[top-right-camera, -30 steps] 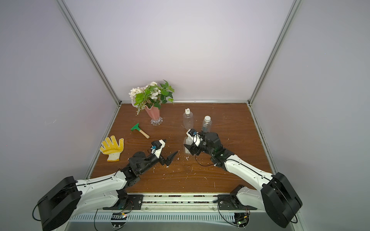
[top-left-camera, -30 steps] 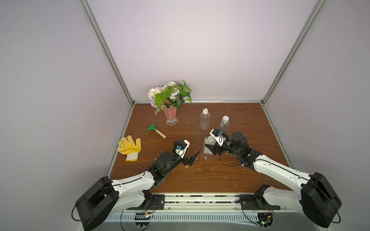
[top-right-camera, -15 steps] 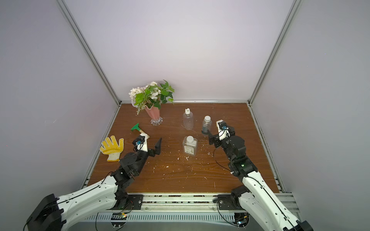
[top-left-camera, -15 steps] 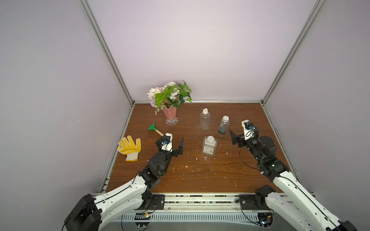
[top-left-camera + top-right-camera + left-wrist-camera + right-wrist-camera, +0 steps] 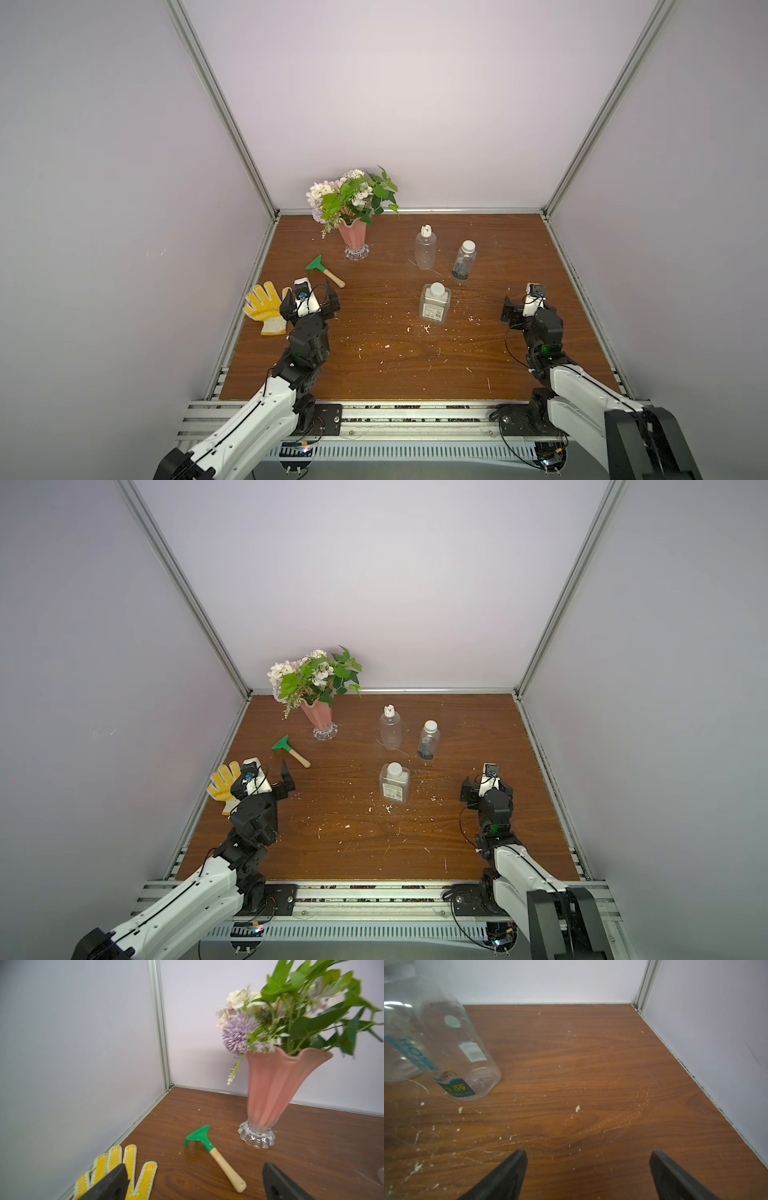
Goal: Screw on the bottle caps
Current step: Place the plastic bottle at the center of the board, then reset both arms
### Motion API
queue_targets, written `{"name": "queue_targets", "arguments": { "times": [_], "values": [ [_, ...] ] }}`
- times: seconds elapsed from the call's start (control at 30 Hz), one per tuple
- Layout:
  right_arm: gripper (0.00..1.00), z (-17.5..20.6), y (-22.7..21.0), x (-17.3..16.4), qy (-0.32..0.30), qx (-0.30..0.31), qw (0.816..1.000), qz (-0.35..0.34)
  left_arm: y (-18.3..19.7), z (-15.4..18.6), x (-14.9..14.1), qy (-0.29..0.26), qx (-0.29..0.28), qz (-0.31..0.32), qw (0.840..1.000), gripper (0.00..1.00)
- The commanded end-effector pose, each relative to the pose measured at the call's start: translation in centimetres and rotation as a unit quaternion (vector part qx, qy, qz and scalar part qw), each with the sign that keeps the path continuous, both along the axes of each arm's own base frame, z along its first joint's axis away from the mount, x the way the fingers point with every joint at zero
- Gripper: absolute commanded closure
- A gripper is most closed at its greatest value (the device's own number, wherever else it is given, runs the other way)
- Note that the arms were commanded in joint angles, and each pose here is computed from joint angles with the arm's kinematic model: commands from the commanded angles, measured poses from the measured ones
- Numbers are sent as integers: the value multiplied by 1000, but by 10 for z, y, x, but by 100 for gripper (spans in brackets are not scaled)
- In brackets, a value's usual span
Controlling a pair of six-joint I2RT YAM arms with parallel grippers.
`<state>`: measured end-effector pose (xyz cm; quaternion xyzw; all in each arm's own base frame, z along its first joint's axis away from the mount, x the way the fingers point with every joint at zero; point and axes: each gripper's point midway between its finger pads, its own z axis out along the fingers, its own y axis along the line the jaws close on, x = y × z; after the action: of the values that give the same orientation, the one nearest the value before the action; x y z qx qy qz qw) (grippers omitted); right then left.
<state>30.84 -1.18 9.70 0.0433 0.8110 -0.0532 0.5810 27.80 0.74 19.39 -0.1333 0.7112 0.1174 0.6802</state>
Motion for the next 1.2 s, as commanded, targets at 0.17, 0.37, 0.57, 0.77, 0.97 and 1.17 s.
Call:
{"name": "queue_targets", "arguments": {
  "times": [0.17, 0.37, 0.57, 0.77, 0.97, 1.17],
  "values": [
    [1, 56, 23, 37, -132, -14, 988, 78, 18, -38, -3, 28, 19, 7, 999, 0],
    [1, 40, 29, 45, -135, -27, 986, 98, 1, -48, 11, 39, 51, -55, 996, 0],
    [1, 25, 14, 68, -90, -4, 994, 68, -17, -45, 29, 33, 93, -101, 990, 0],
    [1, 25, 14, 67, -91, -3, 994, 67, -37, -41, 50, 19, 115, -145, 983, 0],
    [1, 25, 14, 67, -91, -3, 994, 68, -27, -38, 52, -15, 111, -142, 984, 0],
    [1, 25, 14, 67, -90, -4, 994, 68, 9, -59, 62, -4, 49, -91, 995, 0]
  ]
}}
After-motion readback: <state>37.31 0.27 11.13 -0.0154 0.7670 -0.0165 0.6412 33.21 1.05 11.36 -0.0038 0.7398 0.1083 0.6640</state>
